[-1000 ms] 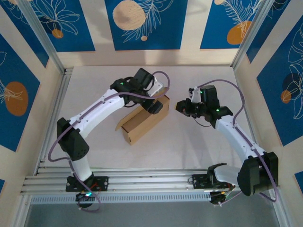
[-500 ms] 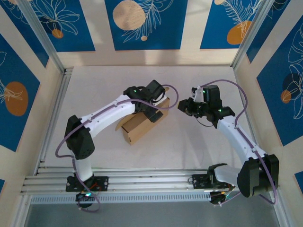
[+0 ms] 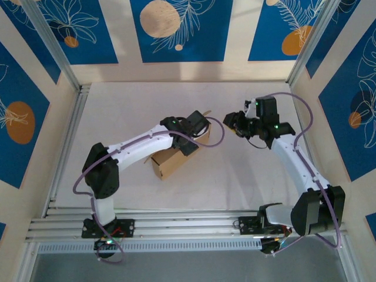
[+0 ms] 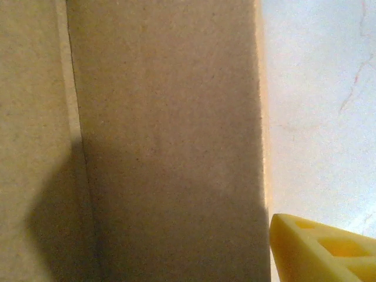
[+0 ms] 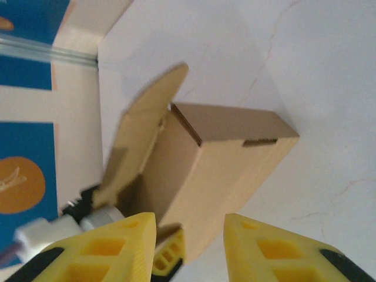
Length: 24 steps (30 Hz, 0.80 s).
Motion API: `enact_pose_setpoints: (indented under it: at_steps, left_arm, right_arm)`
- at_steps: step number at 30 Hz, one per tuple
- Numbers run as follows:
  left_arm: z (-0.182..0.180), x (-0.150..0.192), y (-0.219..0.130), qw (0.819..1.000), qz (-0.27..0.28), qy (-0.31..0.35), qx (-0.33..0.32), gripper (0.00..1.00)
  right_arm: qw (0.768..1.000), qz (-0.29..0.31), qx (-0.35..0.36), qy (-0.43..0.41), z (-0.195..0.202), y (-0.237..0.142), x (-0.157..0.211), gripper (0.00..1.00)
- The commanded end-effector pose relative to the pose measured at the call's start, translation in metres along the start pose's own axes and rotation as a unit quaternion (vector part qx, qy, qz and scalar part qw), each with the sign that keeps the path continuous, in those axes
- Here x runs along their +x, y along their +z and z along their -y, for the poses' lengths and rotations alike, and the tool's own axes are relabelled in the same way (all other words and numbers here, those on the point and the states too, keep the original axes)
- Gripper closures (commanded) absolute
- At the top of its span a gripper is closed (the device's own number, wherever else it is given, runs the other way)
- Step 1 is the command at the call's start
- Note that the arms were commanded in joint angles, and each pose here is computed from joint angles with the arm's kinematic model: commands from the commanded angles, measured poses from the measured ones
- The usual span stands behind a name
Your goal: Fold the paper box
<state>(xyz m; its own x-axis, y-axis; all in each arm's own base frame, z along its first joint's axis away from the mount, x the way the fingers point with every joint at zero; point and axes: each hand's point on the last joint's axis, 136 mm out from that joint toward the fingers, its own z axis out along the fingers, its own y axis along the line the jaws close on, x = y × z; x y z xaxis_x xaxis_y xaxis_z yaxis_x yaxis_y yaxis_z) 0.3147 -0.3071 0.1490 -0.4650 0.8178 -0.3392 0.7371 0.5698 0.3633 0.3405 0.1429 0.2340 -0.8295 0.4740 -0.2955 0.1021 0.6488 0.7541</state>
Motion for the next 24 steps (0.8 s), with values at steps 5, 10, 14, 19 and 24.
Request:
enact_pose_setpoints:
  at_steps: [5,10,14,19,24]
  left_arm:
    - [0.014,0.004,-0.01,0.994,0.024,0.092,0.053,0.31]
    - [0.027,0.003,-0.015,0.984,0.045,0.132,0.113,0.36]
    - [0.031,0.001,-0.013,0.977,0.074,0.145,0.142,0.43]
    - [0.045,0.003,-0.006,0.964,0.093,0.162,0.188,0.37]
    - [0.04,0.0,-0.003,0.964,0.097,0.172,0.179,0.35]
  right_arm:
    - [0.99,0.005,0.045,-0.131,-0.022,-0.02,-0.014,0.54]
    - [0.955,0.035,0.079,-0.285,-0.023,-0.023,-0.035,0.62]
    - [0.917,-0.001,0.021,-0.399,-0.029,-0.011,-0.016,0.62]
    - [0.841,0.064,-0.037,-0.536,-0.039,-0.014,-0.008,0.59]
    - [0.724,0.1,-0.09,-0.677,-0.046,-0.034,0.008,0.52]
